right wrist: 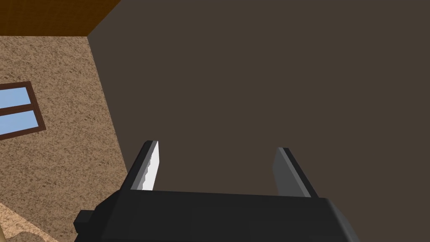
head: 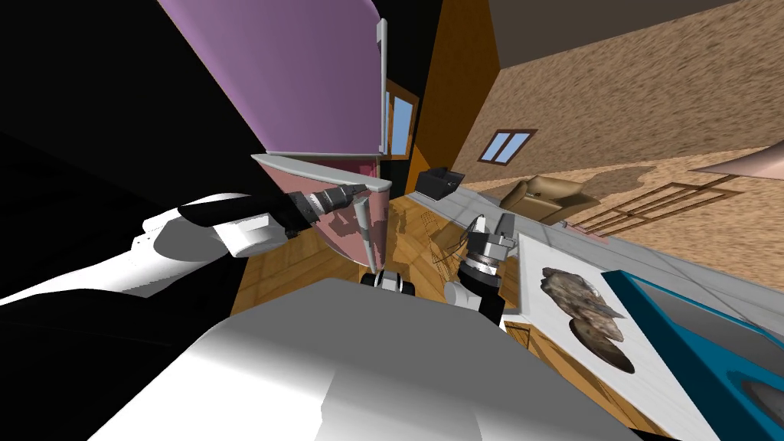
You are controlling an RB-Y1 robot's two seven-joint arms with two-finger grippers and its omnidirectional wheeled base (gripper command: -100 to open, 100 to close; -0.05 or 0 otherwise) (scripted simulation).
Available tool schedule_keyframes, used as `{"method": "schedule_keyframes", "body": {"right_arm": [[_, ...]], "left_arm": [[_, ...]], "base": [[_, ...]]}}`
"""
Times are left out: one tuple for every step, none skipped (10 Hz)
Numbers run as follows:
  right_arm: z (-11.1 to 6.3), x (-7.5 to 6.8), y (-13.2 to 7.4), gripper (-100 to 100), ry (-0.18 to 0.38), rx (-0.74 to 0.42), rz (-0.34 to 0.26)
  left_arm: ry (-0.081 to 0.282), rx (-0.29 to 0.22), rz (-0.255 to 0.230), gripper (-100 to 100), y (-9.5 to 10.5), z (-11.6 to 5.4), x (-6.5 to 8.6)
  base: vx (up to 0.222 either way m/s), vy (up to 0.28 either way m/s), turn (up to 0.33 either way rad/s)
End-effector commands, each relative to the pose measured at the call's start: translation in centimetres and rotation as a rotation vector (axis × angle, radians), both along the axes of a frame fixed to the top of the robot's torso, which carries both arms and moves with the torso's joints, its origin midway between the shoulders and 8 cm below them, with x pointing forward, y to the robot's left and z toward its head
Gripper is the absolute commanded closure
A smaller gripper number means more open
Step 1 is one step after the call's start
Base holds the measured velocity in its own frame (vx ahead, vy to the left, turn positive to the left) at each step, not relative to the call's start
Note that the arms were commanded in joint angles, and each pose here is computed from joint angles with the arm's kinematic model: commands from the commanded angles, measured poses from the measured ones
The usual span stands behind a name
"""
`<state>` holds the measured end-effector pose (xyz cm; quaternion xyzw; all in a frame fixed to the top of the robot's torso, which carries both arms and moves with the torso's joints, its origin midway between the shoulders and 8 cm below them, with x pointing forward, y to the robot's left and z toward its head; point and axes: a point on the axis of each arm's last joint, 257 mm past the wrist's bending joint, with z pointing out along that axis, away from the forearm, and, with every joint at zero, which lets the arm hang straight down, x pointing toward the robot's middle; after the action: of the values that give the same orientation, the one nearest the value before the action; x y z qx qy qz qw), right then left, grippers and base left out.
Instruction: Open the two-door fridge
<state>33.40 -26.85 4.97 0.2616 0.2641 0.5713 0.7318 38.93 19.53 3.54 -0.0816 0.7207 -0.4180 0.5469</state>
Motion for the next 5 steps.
{"method": "schedule_keyframes", "body": {"right_arm": [[0.0,0.0,0.0,0,0.0,0.0,0.0],[0.0,0.0,0.0,0,0.0,0.0,0.0],[0.0,0.0,0.0,0,0.0,0.0,0.0],[0.0,0.0,0.0,0,0.0,0.0,0.0],[0.0,0.0,0.0,0,0.0,0.0,0.0]], "left_arm": [[0.0,0.0,0.0,0,0.0,-0.01,0.0],[0.0,0.0,0.0,0,0.0,-0.01,0.0],[0.0,0.0,0.0,0,0.0,-0.01,0.0],[0.0,0.0,0.0,0,0.0,-0.01,0.0],[0.0,0.0,0.0,0,0.0,-0.01,0.0]], "base": [[0.0,0.0,0.0],[0.0,0.0,0.0],[0.0,0.0,0.0],[0.0,0.0,0.0],[0.0,0.0,0.0]]}}
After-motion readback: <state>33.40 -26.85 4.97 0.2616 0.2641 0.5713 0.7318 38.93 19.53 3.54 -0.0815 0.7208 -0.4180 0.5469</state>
